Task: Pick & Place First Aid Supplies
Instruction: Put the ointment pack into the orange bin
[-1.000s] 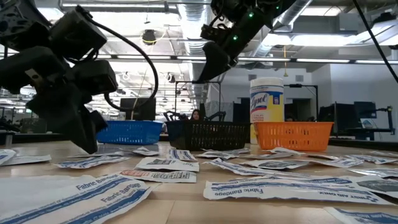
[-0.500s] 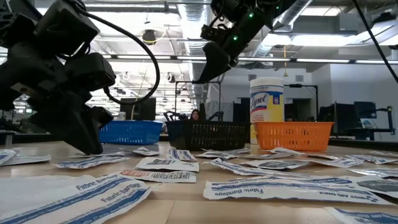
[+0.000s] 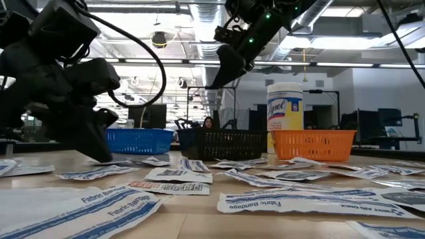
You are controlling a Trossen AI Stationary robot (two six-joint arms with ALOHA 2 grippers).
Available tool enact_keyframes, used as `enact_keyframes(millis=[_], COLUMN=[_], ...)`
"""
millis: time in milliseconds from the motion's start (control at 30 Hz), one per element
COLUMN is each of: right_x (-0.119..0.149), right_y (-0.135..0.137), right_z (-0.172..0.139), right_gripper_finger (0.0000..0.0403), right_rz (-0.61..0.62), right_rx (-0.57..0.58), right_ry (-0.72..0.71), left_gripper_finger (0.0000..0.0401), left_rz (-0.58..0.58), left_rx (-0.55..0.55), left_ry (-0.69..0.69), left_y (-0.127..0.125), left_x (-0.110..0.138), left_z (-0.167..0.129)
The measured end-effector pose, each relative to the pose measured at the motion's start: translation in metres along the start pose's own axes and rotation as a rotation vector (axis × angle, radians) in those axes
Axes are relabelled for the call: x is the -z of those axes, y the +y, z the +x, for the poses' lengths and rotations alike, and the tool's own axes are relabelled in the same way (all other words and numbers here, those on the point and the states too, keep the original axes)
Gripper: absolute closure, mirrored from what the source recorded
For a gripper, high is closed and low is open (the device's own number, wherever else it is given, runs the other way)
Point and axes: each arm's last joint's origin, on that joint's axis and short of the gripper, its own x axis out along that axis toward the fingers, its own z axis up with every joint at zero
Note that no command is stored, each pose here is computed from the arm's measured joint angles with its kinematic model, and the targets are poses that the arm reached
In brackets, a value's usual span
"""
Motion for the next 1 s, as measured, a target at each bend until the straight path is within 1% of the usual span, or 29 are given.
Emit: enact_keyframes(millis=[100, 167, 267, 333, 433, 533, 700, 767, 833, 1000], right_x=[-0.002, -0.002, -0.002, -0.002, -0.002, -0.002, -0.002, -0.002, -0.002, -0.002], right_y=[0.0, 0.0, 0.0, 0.0, 0.0, 0.0, 0.0, 0.0, 0.0, 0.0], right_z=[0.0, 0.0, 0.0, 0.0, 0.0, 0.0, 0.0, 0.0, 0.0, 0.0], right_gripper_finger=[0.0173, 0.0173, 0.0173, 0.0173, 0.0173, 0.0173, 0.0173, 0.0173, 0.0173, 0.0173], right_rz=[0.005, 0.006, 0.006, 0.006, 0.006, 0.006, 0.007, 0.007, 0.008, 0.008], right_rx=[0.004, 0.004, 0.004, 0.004, 0.004, 0.004, 0.004, 0.004, 0.003, 0.004], right_ry=[-0.018, -0.022, -0.022, -0.022, -0.021, -0.021, -0.022, -0.021, -0.021, -0.022], left_gripper_finger=[0.0397, 0.0397, 0.0395, 0.0394, 0.0394, 0.0389, 0.0365, 0.0353, 0.0339, 0.0305], left_rz=[0.07, 0.09, 0.072, 0.039, 0.026, 0.008, -0.011, -0.04, -0.076, -0.15], left_rx=[-0.095, -0.164, -0.243, -0.266, -0.272, -0.269, -0.224, -0.203, -0.197, -0.223], left_ry=[-0.009, 0.011, 0.056, 0.059, 0.051, 0.005, -0.068, -0.079, -0.067, 0.048], left_y=[0.004, 0.01, 0.02, 0.024, 0.028, 0.03, 0.028, 0.028, 0.028, 0.029], left_x=[-0.001, 0.0, 0.003, 0.002, 0.001, -0.005, -0.014, -0.015, -0.013, -0.001], left_z=[-0.004, -0.007, -0.009, -0.009, -0.012, -0.018, -0.028, -0.029, -0.029, -0.026])
